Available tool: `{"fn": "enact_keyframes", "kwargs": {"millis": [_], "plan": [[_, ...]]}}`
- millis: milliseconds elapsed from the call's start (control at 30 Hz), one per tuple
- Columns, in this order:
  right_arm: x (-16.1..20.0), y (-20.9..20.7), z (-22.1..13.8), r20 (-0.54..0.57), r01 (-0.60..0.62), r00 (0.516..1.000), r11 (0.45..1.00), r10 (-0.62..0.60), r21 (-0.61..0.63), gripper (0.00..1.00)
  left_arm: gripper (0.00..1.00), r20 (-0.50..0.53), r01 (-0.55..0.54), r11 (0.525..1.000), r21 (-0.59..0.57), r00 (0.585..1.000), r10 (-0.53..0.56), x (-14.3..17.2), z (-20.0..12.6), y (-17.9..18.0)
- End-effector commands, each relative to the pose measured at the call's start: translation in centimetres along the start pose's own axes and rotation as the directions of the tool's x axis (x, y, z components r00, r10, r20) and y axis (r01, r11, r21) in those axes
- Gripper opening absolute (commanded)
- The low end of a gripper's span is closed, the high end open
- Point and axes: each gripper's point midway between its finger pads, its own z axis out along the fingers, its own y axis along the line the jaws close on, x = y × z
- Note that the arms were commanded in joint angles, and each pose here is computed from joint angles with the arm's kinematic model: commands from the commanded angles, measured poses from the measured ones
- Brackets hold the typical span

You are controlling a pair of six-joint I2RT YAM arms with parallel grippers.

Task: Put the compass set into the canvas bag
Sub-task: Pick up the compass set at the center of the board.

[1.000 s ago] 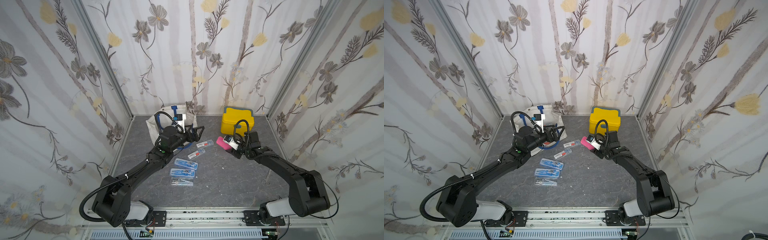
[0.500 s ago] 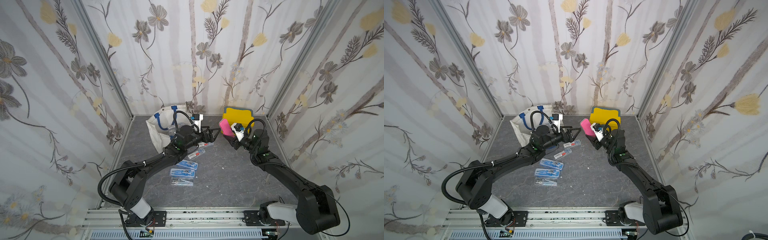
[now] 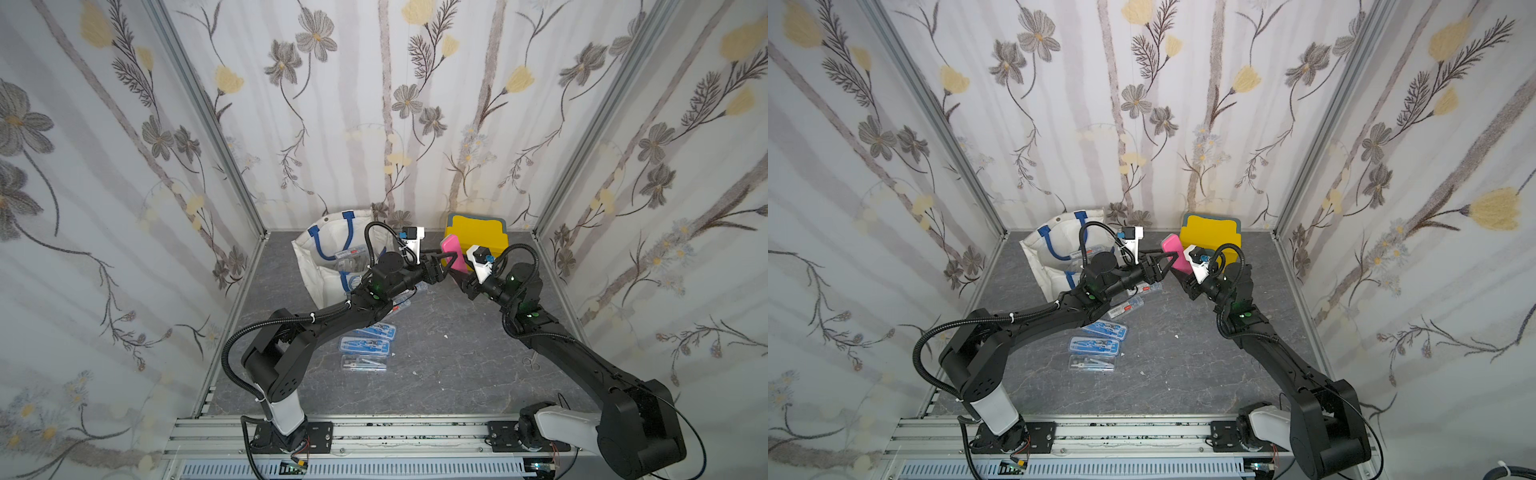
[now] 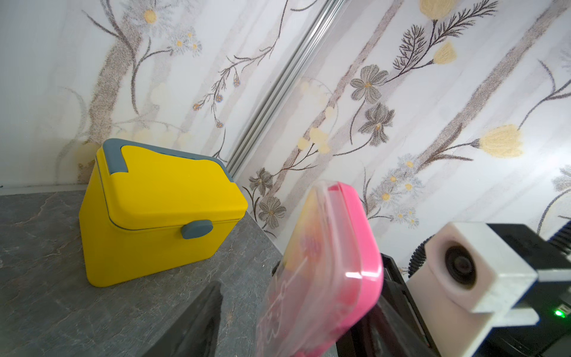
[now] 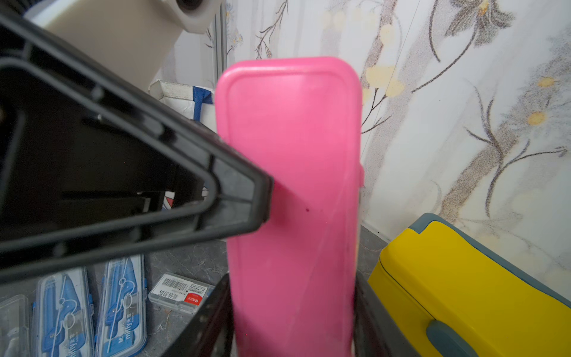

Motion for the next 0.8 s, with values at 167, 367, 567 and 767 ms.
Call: {"fn": "enact_keyframes", "kwargs": {"millis": [167,367,567,767], "plan": [[-1.53,-0.12,0.0,0.063,-0.003,0.998,1.0,0.002,0.011,0.45,0.46,0.108,-0.044,0.995,0.089,0.994,0.034,-1.99,0.03,-2.06],[-1.82,0.21,-0.1,0.071,-0.006,0.997,1.0,0.005,0.001,0.45,0.42,0.105,-0.045,0.995,0.09,0.994,0.035,-1.71,0.42,-1.91],[-1.82,0.47,-0.01,0.069,-0.009,0.998,1.0,0.01,-0.007,0.45,0.31,0.129,-0.067,0.994,0.092,0.99,0.054,-2.05,0.39,-2.22],[-1.9,0.58,0.05,0.07,-0.014,0.997,1.0,0.015,-0.012,0.45,0.24,0.148,-0.086,0.991,0.103,0.987,0.07,-2.27,0.31,-2.57]]}}
